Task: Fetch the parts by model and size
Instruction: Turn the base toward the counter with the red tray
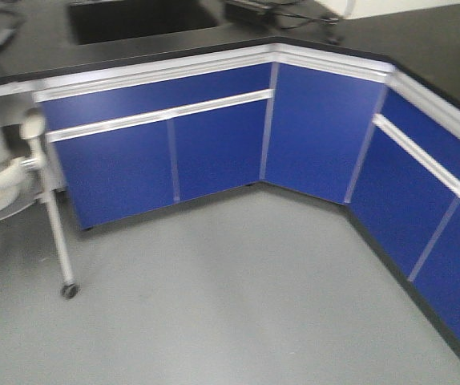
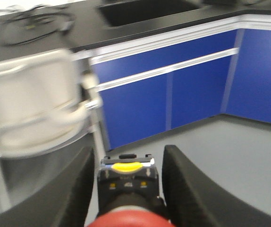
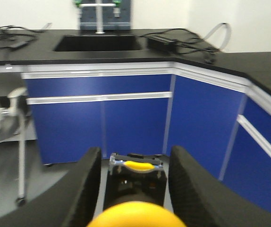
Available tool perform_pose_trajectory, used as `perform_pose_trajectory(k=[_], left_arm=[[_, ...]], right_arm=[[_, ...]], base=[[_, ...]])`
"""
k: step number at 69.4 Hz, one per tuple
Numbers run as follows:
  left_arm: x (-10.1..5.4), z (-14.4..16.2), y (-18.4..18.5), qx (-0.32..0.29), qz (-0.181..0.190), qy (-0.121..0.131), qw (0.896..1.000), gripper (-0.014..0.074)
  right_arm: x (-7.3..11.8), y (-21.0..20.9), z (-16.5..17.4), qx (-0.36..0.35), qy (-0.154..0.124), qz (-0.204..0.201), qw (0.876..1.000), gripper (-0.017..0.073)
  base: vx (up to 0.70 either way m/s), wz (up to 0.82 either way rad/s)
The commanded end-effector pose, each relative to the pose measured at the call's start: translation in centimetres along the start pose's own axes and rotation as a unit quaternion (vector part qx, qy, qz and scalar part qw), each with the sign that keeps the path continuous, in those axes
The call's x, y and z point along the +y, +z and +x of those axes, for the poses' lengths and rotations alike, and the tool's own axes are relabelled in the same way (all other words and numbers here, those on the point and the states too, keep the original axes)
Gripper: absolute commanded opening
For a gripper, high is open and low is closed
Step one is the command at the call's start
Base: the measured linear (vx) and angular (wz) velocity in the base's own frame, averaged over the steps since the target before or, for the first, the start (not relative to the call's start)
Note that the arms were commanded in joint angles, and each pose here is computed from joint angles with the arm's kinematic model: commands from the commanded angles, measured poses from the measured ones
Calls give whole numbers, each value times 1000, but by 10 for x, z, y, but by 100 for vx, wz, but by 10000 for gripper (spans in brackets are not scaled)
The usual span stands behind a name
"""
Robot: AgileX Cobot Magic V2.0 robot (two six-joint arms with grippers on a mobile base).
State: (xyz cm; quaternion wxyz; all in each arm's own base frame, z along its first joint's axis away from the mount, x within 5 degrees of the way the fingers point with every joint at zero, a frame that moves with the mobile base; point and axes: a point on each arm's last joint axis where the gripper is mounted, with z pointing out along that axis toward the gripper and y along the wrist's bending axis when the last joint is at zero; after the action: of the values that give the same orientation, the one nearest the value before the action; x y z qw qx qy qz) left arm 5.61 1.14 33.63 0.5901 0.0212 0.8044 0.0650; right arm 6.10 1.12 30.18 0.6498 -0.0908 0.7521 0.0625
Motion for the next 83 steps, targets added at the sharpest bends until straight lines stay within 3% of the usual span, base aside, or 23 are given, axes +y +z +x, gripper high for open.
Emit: perform_pose_trajectory(k=[1, 83], left_arm=[[0, -14, -1, -44, 3, 3, 999, -6], [0, -14, -1, -43, 3, 3, 999, -6]], right_arm=[[1, -2, -17, -54, -7, -4, 999, -5], [1, -2, -17, -54, -7, -4, 999, -5]], base=[[17, -78], [14, -81]])
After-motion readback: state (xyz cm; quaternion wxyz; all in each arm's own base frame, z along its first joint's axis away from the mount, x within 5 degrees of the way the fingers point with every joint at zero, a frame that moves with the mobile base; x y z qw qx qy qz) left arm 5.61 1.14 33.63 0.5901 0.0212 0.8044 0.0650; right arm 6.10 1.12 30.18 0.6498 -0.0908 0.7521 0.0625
